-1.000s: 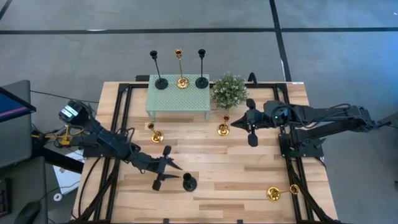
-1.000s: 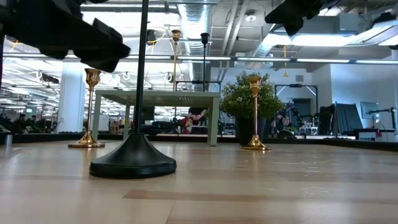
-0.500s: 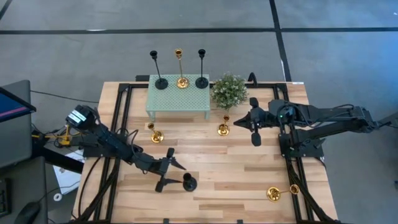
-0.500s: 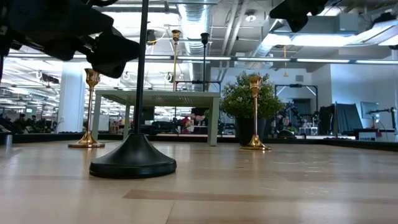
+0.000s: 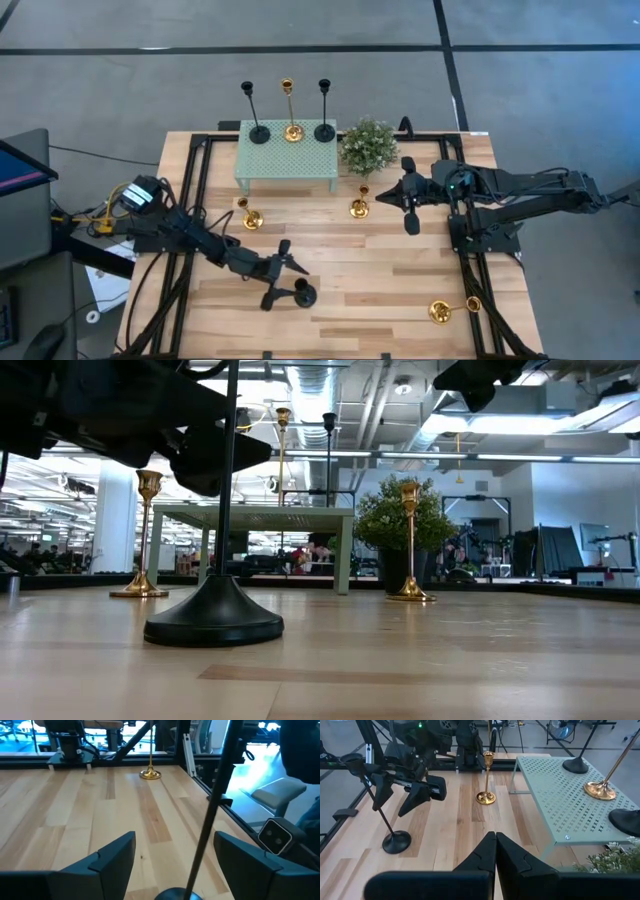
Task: Pick & Place candle stick holders
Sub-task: Put the black candle holder on the shelf
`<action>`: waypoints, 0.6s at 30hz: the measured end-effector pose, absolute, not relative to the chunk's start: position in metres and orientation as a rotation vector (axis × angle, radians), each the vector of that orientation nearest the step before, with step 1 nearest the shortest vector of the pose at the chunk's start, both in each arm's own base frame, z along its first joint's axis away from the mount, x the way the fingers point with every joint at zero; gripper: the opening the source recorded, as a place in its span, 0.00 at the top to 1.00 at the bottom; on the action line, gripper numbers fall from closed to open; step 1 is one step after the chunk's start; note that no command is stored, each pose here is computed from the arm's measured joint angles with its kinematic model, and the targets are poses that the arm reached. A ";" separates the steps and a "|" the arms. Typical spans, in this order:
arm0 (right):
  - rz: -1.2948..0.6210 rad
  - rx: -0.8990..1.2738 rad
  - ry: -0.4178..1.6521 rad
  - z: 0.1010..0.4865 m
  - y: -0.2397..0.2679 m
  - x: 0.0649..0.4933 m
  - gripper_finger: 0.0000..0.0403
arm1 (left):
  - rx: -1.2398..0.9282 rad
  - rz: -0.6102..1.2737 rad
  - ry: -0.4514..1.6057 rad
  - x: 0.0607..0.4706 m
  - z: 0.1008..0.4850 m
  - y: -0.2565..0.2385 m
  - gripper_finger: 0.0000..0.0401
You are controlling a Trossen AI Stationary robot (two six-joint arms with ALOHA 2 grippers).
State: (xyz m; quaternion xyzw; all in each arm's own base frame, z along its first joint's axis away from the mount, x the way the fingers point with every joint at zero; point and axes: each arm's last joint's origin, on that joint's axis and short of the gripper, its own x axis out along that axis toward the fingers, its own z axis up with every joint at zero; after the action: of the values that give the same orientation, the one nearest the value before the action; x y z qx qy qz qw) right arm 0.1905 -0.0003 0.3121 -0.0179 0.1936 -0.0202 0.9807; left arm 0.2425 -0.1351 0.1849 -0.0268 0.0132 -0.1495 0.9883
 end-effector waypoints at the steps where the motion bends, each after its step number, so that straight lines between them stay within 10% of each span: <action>1: -0.041 -0.036 0.390 0.312 0.000 0.190 1.00 | -0.054 -0.300 0.026 0.243 0.185 -0.135 0.33; 18: -0.041 -0.036 0.396 0.312 0.000 0.190 1.00 | -0.114 -0.347 0.027 0.242 0.186 -0.136 0.33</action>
State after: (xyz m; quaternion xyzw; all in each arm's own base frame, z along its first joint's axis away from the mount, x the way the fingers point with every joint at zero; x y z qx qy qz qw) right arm 0.1903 -0.0003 0.3115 -0.0181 0.1966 -0.0204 0.9801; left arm 0.2422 -0.1362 0.1862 -0.0568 0.0132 -0.1726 0.9833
